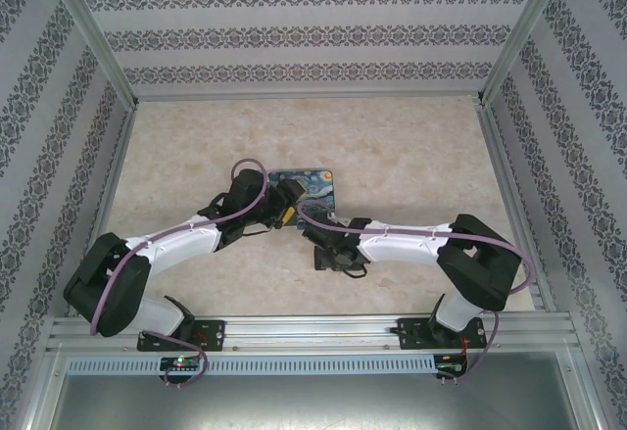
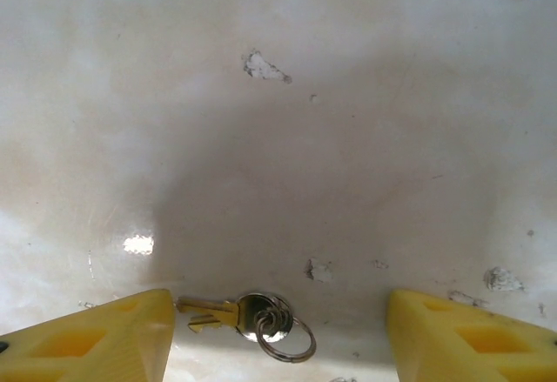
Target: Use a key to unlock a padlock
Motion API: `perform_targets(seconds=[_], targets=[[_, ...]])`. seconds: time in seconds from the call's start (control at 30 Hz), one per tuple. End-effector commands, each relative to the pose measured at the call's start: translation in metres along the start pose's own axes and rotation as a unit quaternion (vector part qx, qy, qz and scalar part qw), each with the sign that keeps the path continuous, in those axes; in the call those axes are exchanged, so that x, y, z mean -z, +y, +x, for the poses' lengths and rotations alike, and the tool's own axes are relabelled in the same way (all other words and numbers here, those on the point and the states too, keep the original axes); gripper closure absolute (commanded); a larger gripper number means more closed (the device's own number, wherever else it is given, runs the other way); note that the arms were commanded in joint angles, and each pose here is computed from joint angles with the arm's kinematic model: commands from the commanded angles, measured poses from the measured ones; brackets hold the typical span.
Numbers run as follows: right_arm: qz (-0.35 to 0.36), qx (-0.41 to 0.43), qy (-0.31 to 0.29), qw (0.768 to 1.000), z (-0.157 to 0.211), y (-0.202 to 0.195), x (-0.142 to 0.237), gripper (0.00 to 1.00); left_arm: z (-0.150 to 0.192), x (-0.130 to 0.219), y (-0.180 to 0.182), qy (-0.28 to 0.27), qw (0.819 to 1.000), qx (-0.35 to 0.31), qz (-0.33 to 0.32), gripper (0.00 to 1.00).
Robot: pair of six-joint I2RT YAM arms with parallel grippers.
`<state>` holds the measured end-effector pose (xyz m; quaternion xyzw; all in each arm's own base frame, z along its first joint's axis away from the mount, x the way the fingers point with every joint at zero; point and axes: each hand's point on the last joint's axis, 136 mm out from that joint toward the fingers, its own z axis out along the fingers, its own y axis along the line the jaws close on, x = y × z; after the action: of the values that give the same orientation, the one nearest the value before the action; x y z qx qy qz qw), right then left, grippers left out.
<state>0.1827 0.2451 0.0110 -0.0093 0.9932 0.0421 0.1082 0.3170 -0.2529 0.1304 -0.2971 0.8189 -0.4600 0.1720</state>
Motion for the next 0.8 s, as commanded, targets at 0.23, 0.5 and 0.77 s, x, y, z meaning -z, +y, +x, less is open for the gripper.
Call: perform_targets(seconds=[0.23, 0.5, 0.77], targets=[[0.035, 0.014, 0.025, 0.999, 0.017, 0.006, -0.021, 0.39, -0.009, 0.008, -0.006, -0.01, 1.0, 0.003, 0.022, 0.31], [0.033, 0.01, 0.028, 0.999, 0.025, 0.009, -0.023, 0.4, -0.009, 0.009, -0.002, -0.007, 1.0, 0.006, 0.018, 0.31], [0.031, 0.003, 0.023, 0.999, 0.026, 0.006, -0.018, 0.41, -0.009, 0.01, -0.002, -0.007, 1.0, 0.006, 0.019, 0.31]])
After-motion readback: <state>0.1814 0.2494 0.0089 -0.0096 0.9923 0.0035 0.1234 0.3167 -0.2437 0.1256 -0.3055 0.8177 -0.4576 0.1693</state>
